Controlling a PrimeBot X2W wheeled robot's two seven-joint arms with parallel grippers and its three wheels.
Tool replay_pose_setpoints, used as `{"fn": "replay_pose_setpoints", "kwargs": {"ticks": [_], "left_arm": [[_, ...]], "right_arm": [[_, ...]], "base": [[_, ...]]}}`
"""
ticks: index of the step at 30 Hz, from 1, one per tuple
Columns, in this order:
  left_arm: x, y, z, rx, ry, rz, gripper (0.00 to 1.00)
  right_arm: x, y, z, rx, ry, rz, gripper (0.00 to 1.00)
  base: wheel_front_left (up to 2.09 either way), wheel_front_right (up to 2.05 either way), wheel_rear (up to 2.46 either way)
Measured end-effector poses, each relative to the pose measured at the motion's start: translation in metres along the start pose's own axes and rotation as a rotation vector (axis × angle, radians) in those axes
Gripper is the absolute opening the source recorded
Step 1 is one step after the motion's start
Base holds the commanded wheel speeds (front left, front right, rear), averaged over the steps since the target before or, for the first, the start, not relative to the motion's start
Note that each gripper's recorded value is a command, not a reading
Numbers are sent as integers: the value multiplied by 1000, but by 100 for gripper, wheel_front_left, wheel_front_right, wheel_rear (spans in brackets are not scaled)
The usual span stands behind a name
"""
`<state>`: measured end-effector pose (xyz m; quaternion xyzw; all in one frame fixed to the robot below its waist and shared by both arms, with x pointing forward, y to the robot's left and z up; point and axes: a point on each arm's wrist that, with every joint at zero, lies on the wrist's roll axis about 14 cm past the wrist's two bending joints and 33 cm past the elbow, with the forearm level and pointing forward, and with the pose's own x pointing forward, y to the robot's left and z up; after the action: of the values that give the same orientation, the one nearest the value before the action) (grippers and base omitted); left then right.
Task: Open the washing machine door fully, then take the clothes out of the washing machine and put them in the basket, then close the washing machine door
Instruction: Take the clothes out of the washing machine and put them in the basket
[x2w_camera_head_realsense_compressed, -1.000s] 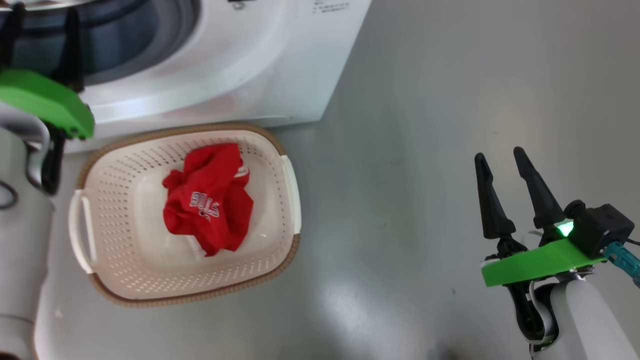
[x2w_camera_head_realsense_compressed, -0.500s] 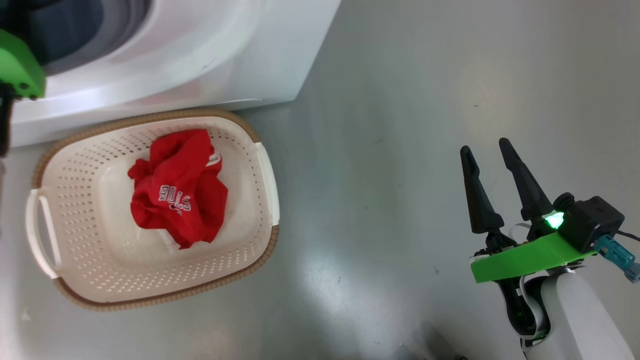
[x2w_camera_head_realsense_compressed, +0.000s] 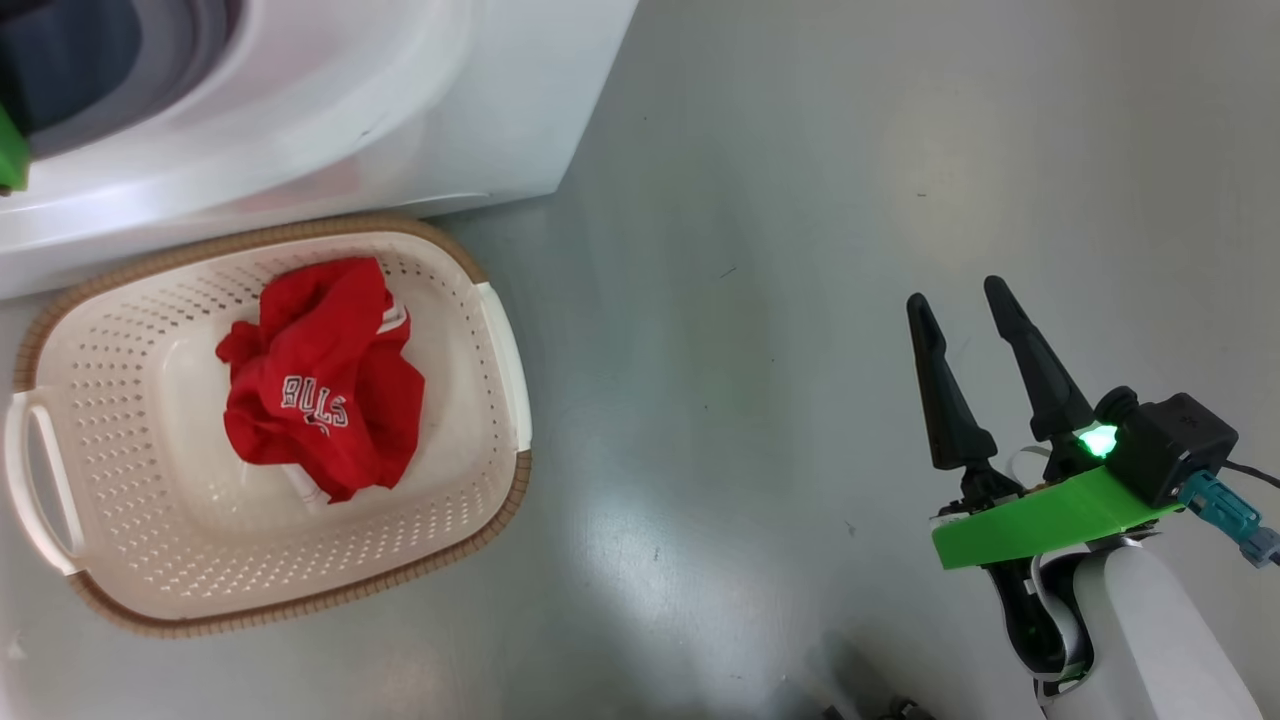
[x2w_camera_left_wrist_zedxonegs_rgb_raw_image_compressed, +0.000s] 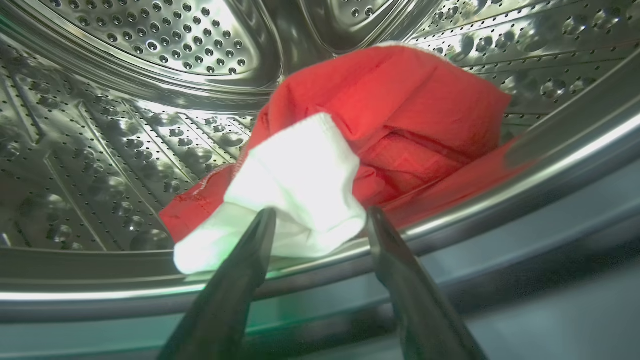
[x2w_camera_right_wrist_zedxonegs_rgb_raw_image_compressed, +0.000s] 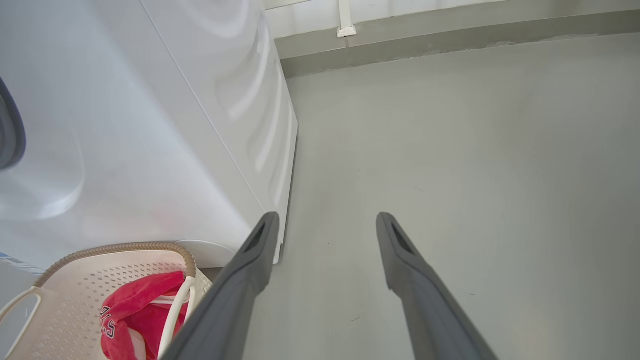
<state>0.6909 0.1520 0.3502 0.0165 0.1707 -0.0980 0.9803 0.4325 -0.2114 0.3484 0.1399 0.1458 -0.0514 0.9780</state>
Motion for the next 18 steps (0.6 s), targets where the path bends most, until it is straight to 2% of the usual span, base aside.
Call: {"fn": "replay_pose_setpoints", "kwargs": {"ticks": [2,4,6,7,8,10,18], "left_arm": [[0,0,-2,5,5,-1,53],[0,0,-3,6,9,-2,38],[1,0,-3,3,10,-1,15],[1,0,-3,2,10,0,15],[1,0,-2,2,8,1,5],[2,1,-1,3,6,2,0],[-1,6,5,-13,-6,16,0]], "right_arm": [[0,0,0,-1,-1,-1,100],[0,-1,0,-1,-1,-2,100],[0,-1,0,-1,-1,-3,100],[0,-1,0,-1,0,-3,100],[0,-1,0,-2,0,-2,100],[0,-1,0,-1,-1,-2,100],[1,2,1,2,-3,4,100]], "base": [[0,0,0],[0,0,0],[0,0,0],[0,0,0],[0,0,0],[0,0,0],[0,0,0]]}}
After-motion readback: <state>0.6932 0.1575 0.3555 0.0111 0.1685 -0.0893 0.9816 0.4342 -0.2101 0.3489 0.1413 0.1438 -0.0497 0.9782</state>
